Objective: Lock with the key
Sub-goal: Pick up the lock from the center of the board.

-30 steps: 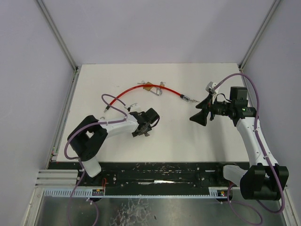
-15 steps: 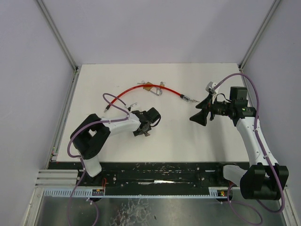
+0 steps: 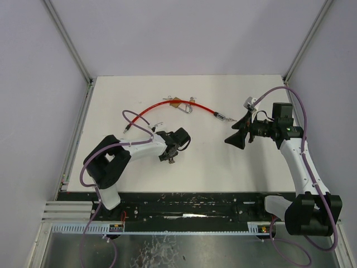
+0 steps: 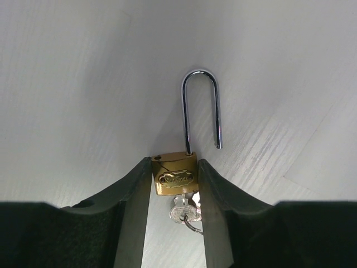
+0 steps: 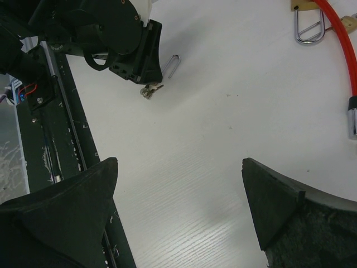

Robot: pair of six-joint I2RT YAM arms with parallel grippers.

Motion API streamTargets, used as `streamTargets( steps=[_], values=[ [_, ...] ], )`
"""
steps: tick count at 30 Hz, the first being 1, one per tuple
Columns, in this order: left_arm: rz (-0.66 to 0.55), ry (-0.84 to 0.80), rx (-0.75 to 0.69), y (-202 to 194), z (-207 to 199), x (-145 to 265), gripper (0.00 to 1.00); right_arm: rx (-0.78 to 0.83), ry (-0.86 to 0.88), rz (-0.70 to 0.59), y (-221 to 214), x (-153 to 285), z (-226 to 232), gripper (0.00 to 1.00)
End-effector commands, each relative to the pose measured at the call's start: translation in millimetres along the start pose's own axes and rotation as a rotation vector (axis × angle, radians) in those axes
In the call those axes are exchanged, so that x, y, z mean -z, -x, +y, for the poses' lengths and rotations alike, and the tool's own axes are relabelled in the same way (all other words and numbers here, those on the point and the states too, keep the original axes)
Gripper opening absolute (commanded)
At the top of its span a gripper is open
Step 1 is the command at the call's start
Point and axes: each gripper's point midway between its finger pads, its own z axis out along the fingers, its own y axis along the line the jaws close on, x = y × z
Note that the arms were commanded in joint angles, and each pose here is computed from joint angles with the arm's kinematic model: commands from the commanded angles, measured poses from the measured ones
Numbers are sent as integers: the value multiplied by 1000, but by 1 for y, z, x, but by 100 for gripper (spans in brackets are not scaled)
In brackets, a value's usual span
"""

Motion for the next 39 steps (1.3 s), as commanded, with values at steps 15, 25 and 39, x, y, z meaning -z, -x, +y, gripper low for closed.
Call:
streamTargets(
  steps=[15,25,39],
  values=[
    [-250,-425,-370,47,-52,45,0,-127,213,-103,3,-32,25,99],
    [-397,-924,-659,44,-103,120,0,257,433,-128,-17,-61,28,99],
    [-386,-1202,-860,17,-116,165,0,504,647,-67,-17,-81,25,94]
  ],
)
